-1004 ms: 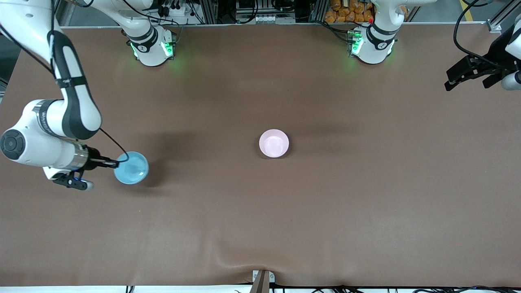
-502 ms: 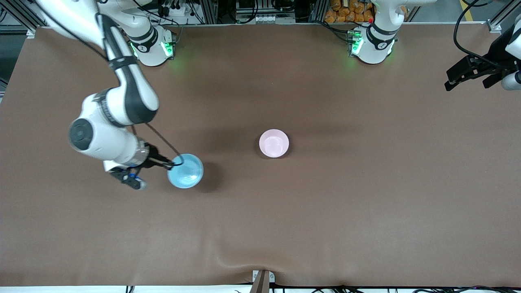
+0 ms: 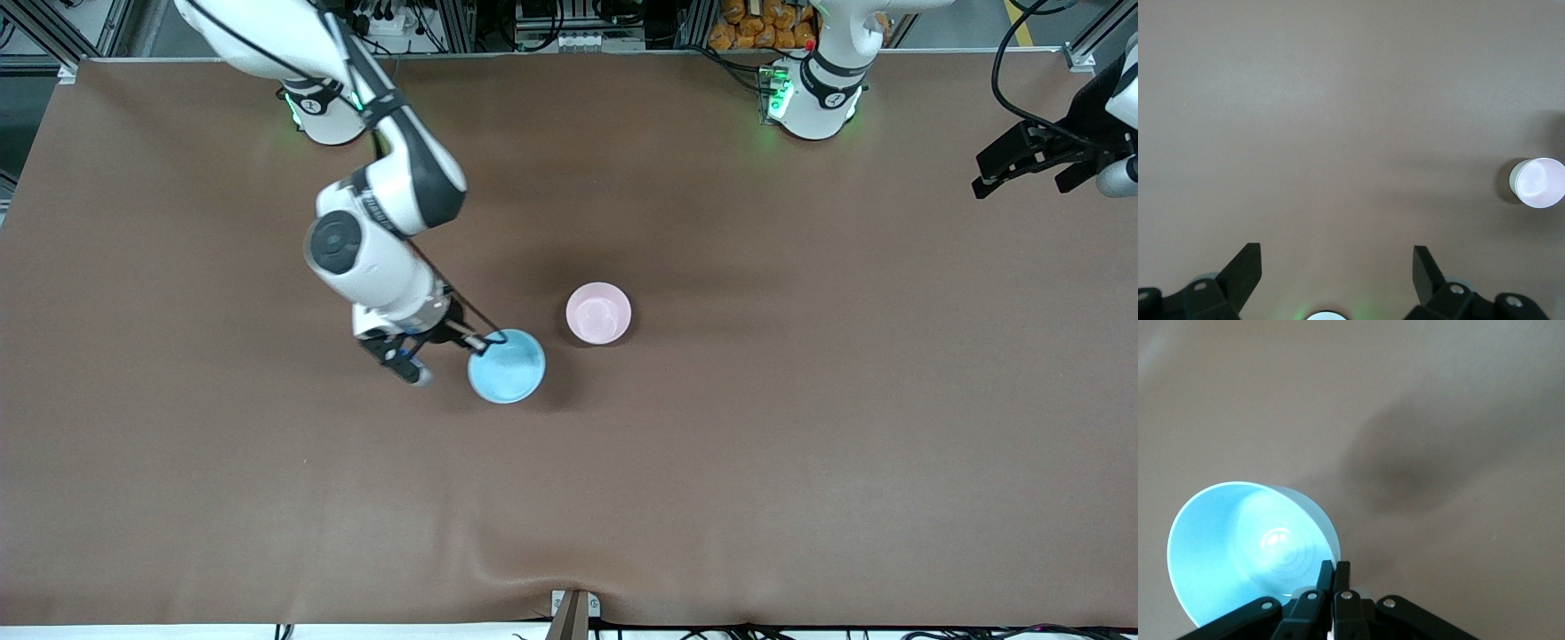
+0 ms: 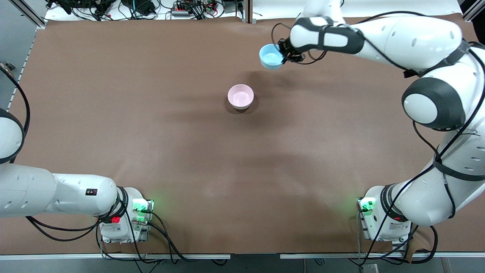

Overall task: Stack pink and blue bowls on white bowl
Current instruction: 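Carry the blue bowl with the right gripper onto the pink bowl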

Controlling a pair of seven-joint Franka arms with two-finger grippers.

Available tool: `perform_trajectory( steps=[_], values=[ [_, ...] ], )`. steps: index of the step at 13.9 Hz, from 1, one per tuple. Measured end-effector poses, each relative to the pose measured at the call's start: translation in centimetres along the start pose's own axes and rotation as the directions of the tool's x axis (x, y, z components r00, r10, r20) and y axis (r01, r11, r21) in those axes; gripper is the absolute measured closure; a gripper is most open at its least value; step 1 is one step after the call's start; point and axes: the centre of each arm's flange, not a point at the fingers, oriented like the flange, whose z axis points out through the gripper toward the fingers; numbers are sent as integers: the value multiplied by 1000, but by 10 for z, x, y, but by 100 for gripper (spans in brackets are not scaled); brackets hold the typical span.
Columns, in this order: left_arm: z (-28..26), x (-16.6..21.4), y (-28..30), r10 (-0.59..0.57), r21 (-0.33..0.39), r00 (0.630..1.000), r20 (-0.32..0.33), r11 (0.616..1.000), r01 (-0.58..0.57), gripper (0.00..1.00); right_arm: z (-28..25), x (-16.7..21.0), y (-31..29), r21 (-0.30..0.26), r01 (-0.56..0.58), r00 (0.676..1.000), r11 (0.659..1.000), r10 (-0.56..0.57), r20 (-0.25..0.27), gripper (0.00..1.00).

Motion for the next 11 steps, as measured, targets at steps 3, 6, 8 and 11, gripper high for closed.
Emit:
perform_trajectory(
  steps=[3,6,8,11],
  values=[
    [0,0,0,0,0,1000,0,1000,0,0,16,-44,-14,-17,16,1000,1000,-16,19,98],
    [-2,-1,0,1,0,1000,-3,1000,-1,0,36,-87,-23,-44,43,998,998,-41,40,98],
    [-3,-2,0,1,-1,1000,-7,1000,-1,0,56,-112,-24,-66,53,998,996,-50,49,98],
    [-5,-3,0,1,-1,1000,-9,1000,-1,0,76,-136,-26,-83,51,998,995,-47,43,98]
  ],
)
